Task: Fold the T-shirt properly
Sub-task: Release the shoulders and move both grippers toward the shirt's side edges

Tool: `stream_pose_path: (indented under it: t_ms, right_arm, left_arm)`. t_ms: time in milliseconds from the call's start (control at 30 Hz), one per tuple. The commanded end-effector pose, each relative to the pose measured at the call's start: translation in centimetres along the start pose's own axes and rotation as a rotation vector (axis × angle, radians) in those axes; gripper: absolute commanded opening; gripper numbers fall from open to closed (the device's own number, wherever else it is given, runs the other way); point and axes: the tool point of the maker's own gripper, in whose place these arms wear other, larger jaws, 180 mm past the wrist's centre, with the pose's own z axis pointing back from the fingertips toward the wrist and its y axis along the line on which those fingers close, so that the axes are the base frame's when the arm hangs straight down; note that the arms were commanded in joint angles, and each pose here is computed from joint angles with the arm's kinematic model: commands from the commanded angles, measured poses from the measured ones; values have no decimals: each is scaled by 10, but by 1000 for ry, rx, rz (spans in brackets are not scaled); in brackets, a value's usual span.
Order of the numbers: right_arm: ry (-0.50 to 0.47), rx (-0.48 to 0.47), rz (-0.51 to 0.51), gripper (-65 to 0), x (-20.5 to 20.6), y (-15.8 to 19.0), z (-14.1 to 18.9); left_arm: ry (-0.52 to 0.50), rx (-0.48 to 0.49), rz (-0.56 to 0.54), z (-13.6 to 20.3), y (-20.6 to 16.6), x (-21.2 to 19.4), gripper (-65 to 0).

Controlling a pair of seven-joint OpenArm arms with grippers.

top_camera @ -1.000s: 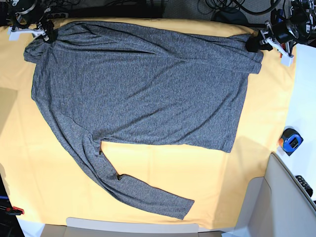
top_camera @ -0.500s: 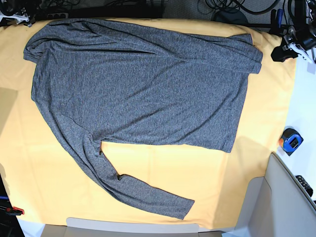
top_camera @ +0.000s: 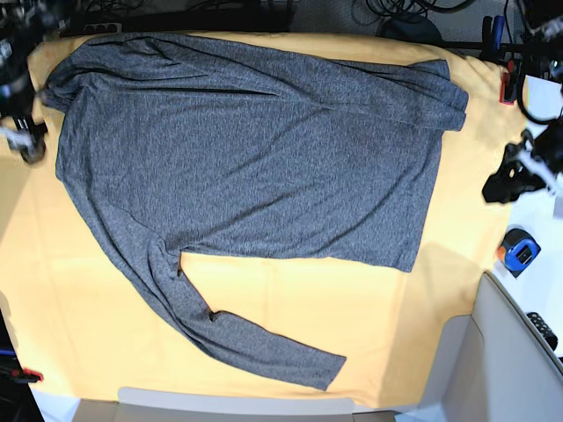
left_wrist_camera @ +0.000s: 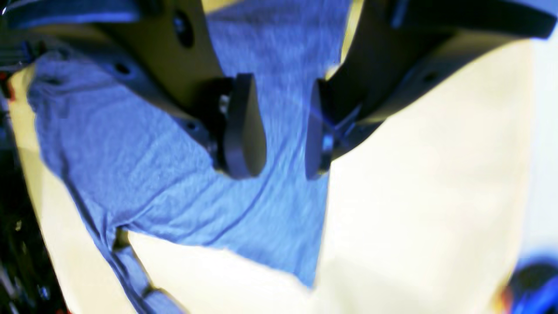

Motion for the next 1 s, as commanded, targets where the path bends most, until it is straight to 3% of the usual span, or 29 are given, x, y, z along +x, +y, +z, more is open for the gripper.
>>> stream_pose_path:
  t_ms: [0, 167, 367, 500, 733, 967]
  right_arm:
    - [-9, 55, 61, -371, 16, 21, -18]
    - [152, 173, 199, -369, 20, 66, -109]
    - [201, 205, 382, -263, 49, 102, -150]
    - [249, 166, 499, -263, 31, 95, -175]
    - [388, 168, 644, -264, -21, 81, -186]
    - [493, 156, 684, -264, -51, 56, -179]
  left_arm:
    - [1, 1, -50, -3, -5, 12, -460]
    - [28, -5, -63, -38, -11, 21, -458]
    - [72, 1, 31, -54, 9, 6, -457]
    - [81, 7, 64, -56, 16, 2, -457]
    - [87, 8, 75, -56, 19, -1, -458]
    - [87, 8, 84, -57, 19, -2, -458]
